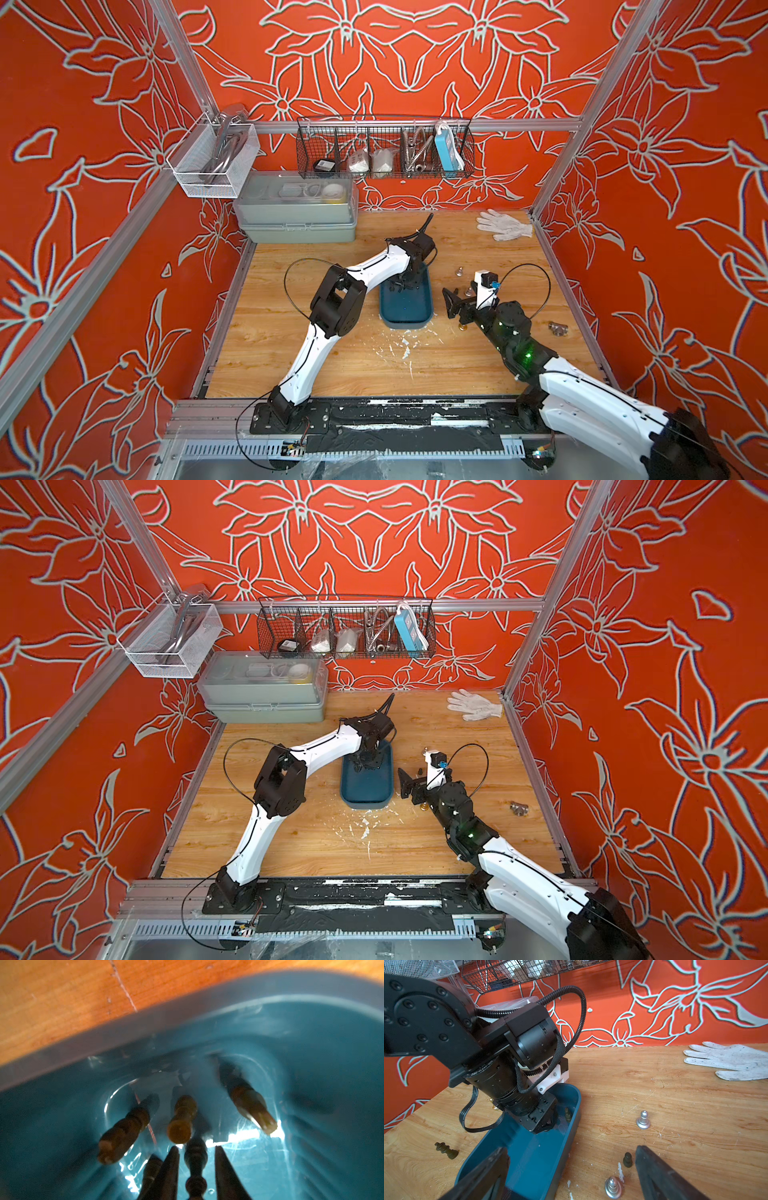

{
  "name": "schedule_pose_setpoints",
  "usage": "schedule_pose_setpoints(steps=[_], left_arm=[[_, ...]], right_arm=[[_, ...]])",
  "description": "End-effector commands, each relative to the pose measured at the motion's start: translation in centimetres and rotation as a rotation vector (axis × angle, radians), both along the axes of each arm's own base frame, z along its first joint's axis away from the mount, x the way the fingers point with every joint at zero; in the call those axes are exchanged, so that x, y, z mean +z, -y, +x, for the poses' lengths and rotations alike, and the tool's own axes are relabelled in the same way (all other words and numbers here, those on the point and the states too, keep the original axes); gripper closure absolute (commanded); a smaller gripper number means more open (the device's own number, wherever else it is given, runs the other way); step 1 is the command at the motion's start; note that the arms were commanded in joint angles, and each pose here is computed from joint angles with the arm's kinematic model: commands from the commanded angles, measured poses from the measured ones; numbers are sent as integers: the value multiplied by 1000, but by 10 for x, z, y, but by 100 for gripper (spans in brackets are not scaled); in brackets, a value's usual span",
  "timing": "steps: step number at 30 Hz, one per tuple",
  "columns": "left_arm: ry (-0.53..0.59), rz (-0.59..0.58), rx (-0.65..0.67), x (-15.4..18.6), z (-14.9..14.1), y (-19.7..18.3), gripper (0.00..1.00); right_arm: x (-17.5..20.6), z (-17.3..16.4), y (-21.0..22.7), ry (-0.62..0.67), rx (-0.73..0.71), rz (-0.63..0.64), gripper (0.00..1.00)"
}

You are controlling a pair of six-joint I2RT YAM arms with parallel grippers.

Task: Put the chess pieces into the storage box
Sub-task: Place the chess piece in the storage box, then pick up the chess piece at the center of the board.

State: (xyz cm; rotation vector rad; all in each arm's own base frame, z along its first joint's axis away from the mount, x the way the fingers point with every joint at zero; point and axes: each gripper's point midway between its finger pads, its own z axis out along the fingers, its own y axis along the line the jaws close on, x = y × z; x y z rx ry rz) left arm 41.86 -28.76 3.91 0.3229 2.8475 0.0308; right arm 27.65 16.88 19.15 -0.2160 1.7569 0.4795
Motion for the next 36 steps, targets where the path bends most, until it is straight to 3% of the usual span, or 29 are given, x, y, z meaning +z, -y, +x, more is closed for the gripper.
schedule_pose_setpoints(steps=[1,9,20,28,32,36], left_arm=[[3,-1,-6,6,-4,-1,65],[48,-38,-8,36,-3,0,55],[169,-154,-26,118,-13,2,45],[362,-394,-64,204,-61,-12,45],[471,-471,-101,204,-92,-35,40],[531,-602,-178,191,-129,-43,30]], right_arm=[[4,0,0,10,7,17,0],[3,-1,-1,7,13,14,0],[-2,5,-2,-18,2,-21,0],[-8,45,6,-343,-45,-80,1],[-13,57,20,-542,-149,-189,3],[-27,71,39,-710,-233,-281,7]])
